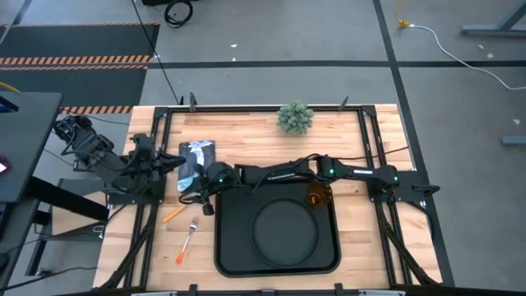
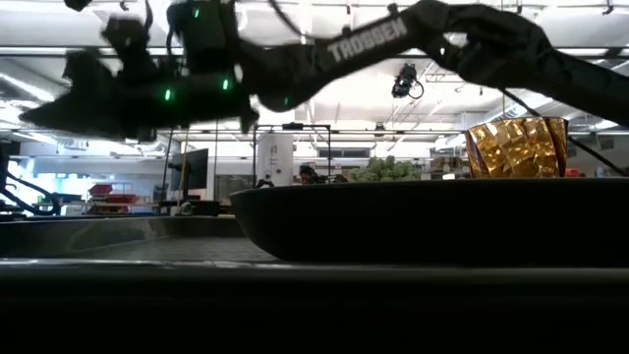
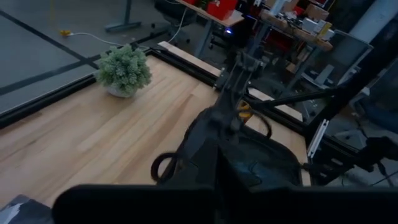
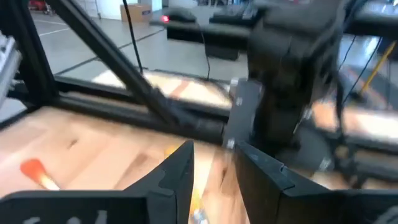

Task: Pick and place plate/cup/fork/spoon on tray
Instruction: Put the orange spoon on the black tray

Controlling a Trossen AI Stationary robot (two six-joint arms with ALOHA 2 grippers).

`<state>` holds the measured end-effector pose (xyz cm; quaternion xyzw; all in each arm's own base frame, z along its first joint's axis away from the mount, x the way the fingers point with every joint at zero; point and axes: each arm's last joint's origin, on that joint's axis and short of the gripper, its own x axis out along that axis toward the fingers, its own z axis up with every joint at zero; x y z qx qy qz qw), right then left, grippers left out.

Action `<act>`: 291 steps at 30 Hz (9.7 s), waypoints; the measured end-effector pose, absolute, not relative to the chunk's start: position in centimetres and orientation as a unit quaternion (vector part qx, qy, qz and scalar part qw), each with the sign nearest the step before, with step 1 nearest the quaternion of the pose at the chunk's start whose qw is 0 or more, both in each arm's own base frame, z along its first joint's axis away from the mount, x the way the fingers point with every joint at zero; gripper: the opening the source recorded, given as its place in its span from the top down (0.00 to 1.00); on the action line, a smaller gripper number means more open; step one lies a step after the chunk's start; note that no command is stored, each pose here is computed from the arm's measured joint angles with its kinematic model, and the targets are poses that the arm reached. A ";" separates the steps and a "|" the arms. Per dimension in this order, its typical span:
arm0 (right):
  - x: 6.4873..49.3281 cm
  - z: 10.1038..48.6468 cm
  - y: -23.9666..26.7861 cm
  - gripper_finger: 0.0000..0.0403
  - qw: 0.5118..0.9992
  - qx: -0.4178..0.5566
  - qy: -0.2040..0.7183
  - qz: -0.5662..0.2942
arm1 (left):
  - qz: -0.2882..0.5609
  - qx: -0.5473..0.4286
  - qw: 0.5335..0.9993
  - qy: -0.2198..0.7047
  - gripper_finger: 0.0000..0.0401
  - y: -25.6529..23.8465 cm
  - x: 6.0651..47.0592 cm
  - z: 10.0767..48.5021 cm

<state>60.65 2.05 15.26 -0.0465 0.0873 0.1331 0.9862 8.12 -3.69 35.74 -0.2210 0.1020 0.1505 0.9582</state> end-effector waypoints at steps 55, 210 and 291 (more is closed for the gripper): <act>58.1 12.9 6.0 0.49 0.890 -0.306 0.337 0.004 | 0.164 -0.247 0.895 0.333 0.97 -5.0 8.7 31.7; 56.7 20.9 10.3 0.57 0.928 -0.267 0.208 0.156 | 0.008 -0.256 0.956 0.144 0.98 -3.7 6.6 33.9; 56.5 15.5 0.3 0.60 0.945 0.126 0.300 0.014 | 0.231 -0.237 0.806 0.491 0.99 -14.6 9.2 24.6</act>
